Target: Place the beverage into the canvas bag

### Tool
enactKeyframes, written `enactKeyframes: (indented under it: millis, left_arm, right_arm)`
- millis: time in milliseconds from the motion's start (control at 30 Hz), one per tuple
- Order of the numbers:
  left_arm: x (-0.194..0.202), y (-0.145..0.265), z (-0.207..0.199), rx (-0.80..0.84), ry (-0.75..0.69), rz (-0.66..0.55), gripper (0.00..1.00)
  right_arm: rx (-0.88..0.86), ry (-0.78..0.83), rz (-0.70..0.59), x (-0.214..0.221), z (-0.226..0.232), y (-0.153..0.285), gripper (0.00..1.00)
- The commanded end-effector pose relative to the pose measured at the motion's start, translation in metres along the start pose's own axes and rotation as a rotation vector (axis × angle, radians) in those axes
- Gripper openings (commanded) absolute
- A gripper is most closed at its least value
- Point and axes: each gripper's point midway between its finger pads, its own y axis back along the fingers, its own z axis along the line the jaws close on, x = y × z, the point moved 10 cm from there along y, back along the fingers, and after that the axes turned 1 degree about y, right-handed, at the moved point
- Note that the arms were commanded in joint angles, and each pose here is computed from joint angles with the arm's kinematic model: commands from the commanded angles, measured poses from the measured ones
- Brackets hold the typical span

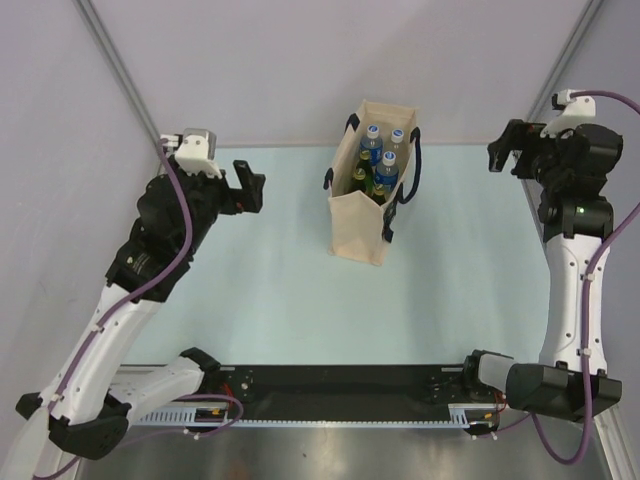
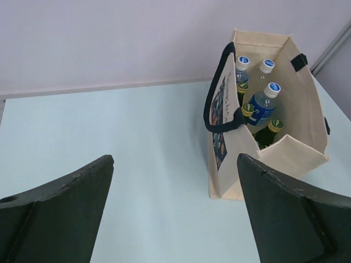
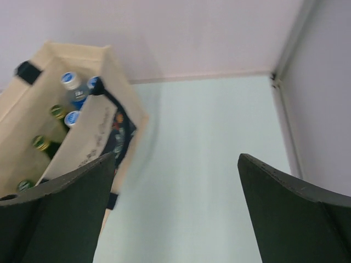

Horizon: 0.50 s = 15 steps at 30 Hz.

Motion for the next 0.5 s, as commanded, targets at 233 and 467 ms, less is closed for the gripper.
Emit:
enactKeyframes:
  millis: [233,467]
  left_arm:
    - [0.009,0.012,0.011,-0.048,0.047,-0.014,1.00]
    - [0.013,0.011,0.012,-0.047,0.042,-0.005,1.00]
  right_arm:
    - [0.453,-0.045,-0.003,0.009,-0.028,0.025,1.00]
    - [0.448,-0.026,-0.021,0.009,-0.026,0.032,1.00]
